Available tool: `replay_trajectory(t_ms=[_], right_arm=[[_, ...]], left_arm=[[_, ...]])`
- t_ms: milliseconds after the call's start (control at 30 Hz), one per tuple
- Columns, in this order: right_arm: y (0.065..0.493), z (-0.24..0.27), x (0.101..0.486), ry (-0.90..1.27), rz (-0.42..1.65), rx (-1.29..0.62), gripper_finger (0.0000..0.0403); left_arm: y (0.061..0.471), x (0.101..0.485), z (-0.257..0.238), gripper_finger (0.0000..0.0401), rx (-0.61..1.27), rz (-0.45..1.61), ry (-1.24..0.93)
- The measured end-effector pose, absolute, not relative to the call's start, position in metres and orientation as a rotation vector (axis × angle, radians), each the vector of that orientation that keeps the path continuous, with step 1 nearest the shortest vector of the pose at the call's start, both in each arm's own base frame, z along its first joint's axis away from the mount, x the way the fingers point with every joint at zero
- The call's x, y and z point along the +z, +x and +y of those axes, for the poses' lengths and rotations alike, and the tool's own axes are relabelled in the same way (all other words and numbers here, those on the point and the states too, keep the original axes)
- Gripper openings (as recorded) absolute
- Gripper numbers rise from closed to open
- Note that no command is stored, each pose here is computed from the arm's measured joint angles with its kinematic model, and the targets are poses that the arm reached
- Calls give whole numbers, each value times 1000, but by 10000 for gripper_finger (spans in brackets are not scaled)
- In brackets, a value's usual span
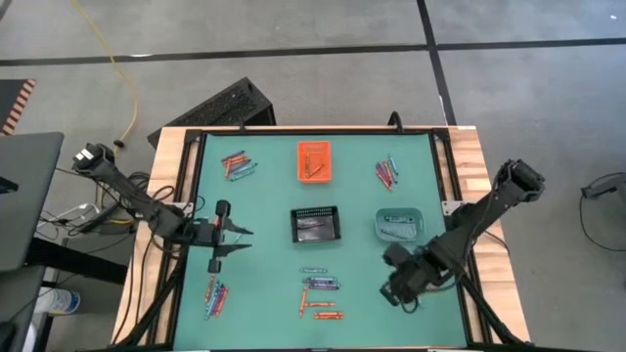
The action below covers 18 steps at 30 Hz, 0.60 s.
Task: Sort crayons
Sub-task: Put the orange crayon into the orange bin
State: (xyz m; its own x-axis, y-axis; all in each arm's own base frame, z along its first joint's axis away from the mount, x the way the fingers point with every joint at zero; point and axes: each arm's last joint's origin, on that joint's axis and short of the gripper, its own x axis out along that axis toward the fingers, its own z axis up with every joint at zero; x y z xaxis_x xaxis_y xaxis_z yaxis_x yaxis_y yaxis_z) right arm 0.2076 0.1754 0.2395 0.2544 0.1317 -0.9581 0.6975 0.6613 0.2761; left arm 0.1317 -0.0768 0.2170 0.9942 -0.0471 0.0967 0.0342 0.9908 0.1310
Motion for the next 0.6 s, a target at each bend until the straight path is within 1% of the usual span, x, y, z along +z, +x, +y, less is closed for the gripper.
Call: replay_trajectory(t_ms=[133,300,467,600], right_arm=[[187,193,222,765,1389,-506,111],[165,204,203,732,1554,-578,111],[153,205,191,705,1581,-582,111],[148,202,186,680,1599,-593,112]], left_arm=[[130,208,-77,127,-89,-98,139],[131,195,-80,127,-139,-33,174],[134,189,-82,127,-135,2,198],[135,191,-82,127,-133,-15,202]])
